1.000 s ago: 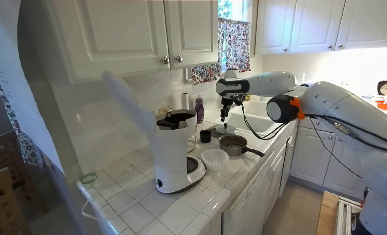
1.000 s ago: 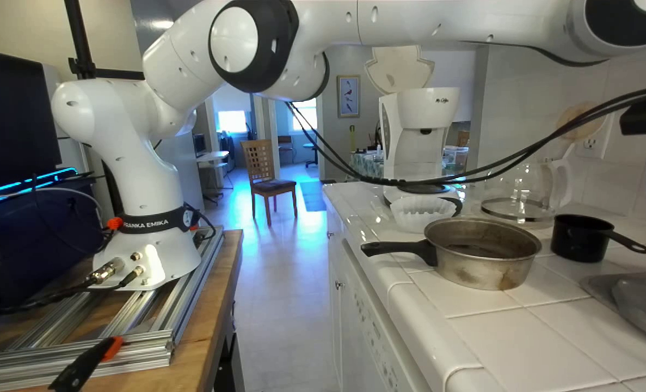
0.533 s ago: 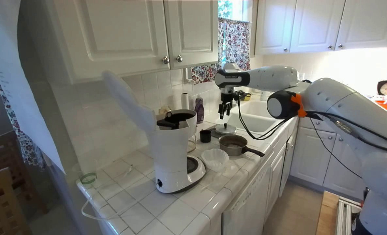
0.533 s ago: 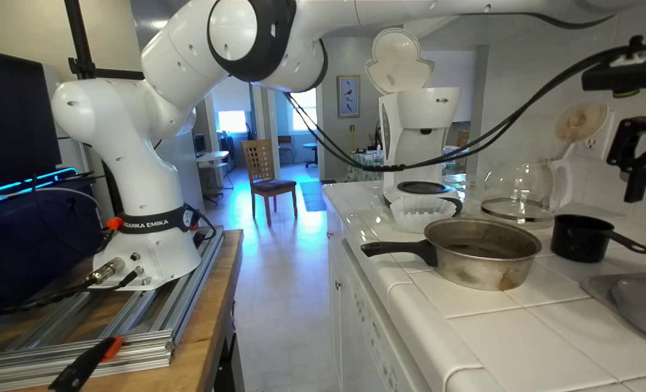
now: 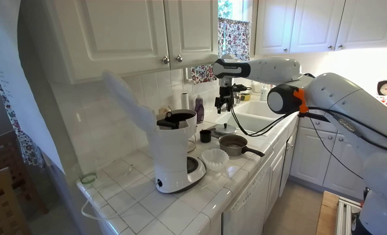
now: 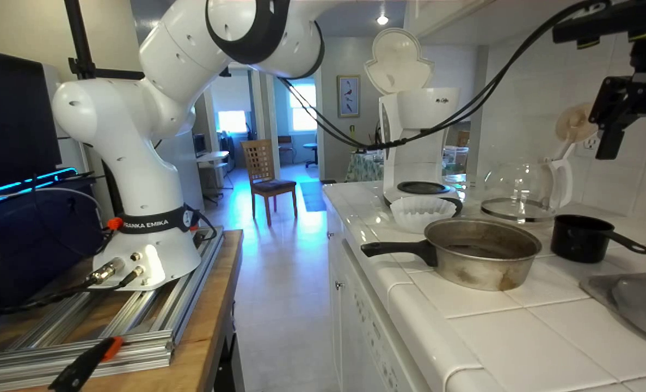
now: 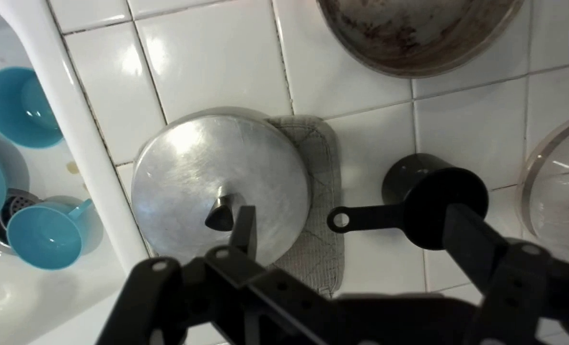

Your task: Put the pot's lid on the grey mat

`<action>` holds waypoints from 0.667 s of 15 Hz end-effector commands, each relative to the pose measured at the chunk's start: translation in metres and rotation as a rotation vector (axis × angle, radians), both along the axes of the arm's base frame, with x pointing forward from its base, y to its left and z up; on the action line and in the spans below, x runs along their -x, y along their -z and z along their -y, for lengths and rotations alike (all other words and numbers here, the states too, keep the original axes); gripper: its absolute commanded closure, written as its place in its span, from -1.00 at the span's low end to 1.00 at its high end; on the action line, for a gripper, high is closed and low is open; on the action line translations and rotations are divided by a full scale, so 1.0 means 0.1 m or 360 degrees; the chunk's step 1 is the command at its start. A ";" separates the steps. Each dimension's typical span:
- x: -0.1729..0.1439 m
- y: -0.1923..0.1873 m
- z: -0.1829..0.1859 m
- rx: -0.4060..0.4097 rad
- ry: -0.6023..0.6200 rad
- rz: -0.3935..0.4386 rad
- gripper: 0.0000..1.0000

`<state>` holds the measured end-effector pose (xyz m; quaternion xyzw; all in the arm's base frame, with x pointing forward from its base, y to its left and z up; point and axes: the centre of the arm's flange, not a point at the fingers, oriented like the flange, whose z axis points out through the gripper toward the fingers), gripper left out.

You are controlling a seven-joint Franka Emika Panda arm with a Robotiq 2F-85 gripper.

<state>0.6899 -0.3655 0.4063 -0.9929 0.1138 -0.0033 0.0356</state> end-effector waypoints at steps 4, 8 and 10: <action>0.20 -0.13 -0.19 -0.0054 0.0213 -0.0061 -1.00; 0.03 -0.13 -0.07 -0.0015 0.0177 -0.0038 -1.00; 0.03 -0.12 -0.07 -0.0015 0.0178 -0.0039 -1.00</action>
